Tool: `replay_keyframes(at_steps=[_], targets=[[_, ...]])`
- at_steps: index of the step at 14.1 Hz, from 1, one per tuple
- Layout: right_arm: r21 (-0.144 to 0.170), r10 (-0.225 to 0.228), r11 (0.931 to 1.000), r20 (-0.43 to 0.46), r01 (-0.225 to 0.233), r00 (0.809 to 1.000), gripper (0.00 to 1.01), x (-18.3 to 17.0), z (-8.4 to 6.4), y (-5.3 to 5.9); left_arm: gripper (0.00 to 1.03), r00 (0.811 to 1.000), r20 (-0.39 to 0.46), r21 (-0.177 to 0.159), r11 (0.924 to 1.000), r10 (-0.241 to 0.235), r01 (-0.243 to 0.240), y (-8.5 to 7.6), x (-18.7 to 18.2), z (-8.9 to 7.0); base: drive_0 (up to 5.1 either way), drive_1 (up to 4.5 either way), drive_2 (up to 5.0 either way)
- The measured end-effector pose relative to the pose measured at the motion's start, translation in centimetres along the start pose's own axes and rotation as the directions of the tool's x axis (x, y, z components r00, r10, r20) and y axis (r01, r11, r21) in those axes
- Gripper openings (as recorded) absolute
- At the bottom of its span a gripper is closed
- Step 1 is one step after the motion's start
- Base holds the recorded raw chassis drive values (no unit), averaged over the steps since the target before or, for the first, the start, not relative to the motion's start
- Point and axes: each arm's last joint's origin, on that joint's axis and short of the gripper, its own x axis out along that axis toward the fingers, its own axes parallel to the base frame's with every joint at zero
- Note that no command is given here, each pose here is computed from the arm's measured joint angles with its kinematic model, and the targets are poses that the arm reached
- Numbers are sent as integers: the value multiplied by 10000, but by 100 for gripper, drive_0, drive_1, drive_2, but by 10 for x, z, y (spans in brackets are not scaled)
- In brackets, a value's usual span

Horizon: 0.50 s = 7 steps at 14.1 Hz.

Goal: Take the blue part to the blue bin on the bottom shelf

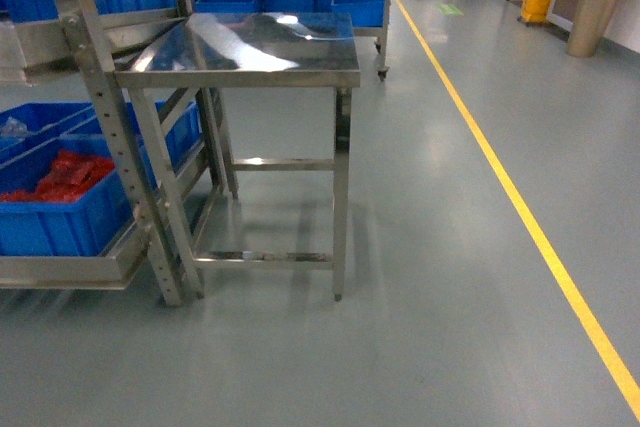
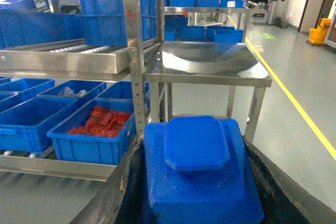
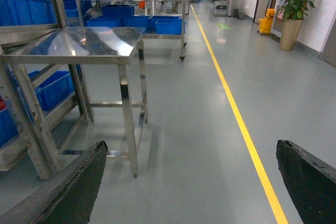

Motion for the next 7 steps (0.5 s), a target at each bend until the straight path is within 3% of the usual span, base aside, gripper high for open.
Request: replay_keyframes(at_steps=[7], targets=[[0, 0, 10000, 34, 0, 10000, 98, 0, 0, 0, 44, 10000, 11, -2, 10000, -4, 4, 0, 0, 0, -8, 410, -427]])
